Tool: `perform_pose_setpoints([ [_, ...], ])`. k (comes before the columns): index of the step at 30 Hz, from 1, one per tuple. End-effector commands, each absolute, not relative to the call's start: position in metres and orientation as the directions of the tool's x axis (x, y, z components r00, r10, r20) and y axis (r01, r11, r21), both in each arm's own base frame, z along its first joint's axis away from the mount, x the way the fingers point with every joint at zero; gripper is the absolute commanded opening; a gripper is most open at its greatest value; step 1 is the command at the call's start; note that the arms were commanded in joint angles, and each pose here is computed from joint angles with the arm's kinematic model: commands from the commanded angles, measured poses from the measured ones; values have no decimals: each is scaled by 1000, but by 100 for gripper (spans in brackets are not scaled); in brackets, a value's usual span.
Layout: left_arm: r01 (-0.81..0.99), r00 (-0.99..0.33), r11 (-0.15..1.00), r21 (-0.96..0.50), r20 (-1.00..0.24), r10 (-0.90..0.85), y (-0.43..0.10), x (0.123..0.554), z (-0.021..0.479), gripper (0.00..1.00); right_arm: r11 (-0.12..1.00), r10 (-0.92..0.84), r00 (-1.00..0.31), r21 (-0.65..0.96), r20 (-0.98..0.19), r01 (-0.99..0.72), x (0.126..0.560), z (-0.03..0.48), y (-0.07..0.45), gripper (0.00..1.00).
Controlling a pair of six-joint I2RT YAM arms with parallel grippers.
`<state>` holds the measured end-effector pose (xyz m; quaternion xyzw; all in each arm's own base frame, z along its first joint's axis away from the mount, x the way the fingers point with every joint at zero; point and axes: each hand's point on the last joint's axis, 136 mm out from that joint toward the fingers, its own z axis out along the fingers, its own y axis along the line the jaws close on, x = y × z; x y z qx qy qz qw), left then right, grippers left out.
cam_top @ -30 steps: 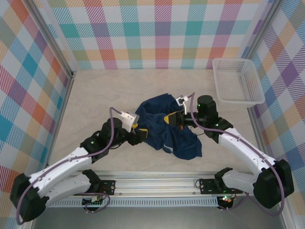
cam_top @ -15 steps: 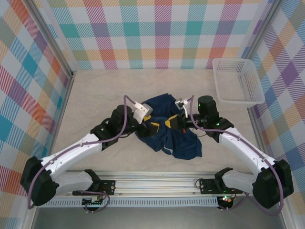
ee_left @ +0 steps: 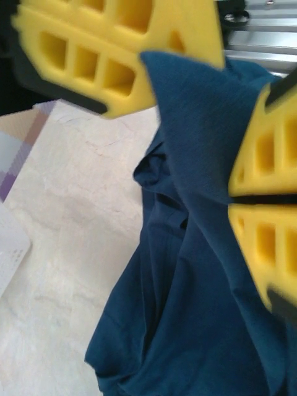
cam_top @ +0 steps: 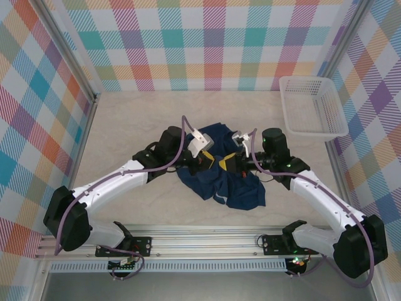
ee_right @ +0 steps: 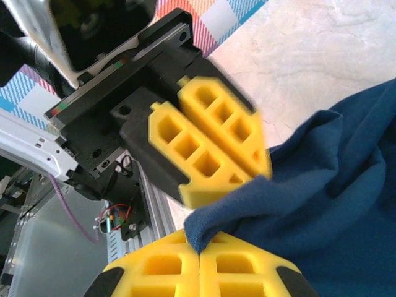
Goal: Fold the inside-out t-shirt
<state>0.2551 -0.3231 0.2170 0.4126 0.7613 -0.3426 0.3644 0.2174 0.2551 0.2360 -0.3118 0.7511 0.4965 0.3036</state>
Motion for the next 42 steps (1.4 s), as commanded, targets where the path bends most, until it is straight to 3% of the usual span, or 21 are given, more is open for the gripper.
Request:
perform_pose_setpoints([
  [1, 890, -385, 384, -246, -857, 342, -325, 250, 241, 0, 342, -170, -590, 514, -789, -786, 218, 237, 248, 0],
  [7, 819, -479, 431, -378, -864, 153, -317, 247, 281, 0, 471, -178, -563, 432, -807, -769, 231, 231, 234, 0],
  [12, 726, -608, 440, -528, -792, 54, -310, 238, 294, 0, 579, -165, -558, 377, -814, -722, 247, 228, 223, 2],
  [15, 649, -696, 432, -626, -718, 6, -311, 235, 297, 0, 689, -145, -581, 340, -801, -640, 263, 226, 210, 22],
  [19, 554, -777, 411, -724, -627, -56, -315, 237, 302, 0, 768, -181, -575, 251, -798, -589, 265, 228, 203, 37],
  [21, 531, -794, 409, -742, -604, -65, -316, 238, 304, 0, 740, -227, -531, 211, -816, -639, 254, 231, 210, 40],
  [25, 525, -796, 431, -734, -603, -57, -316, 241, 301, 0, 541, -242, -420, 238, -874, -806, 211, 247, 237, 41],
  [30, 533, -789, 433, -727, -612, -56, -317, 243, 301, 0, 371, -258, -388, 280, -885, -885, 183, 245, 259, 44],
  [38, 540, -789, 431, -723, -614, -41, -321, 245, 295, 0, 439, -225, -400, 274, -888, -856, 206, 242, 267, 47],
  [42, 539, -787, 443, -717, -616, -39, -320, 246, 292, 0, 406, -233, -395, 280, -889, -870, 203, 243, 271, 47],
])
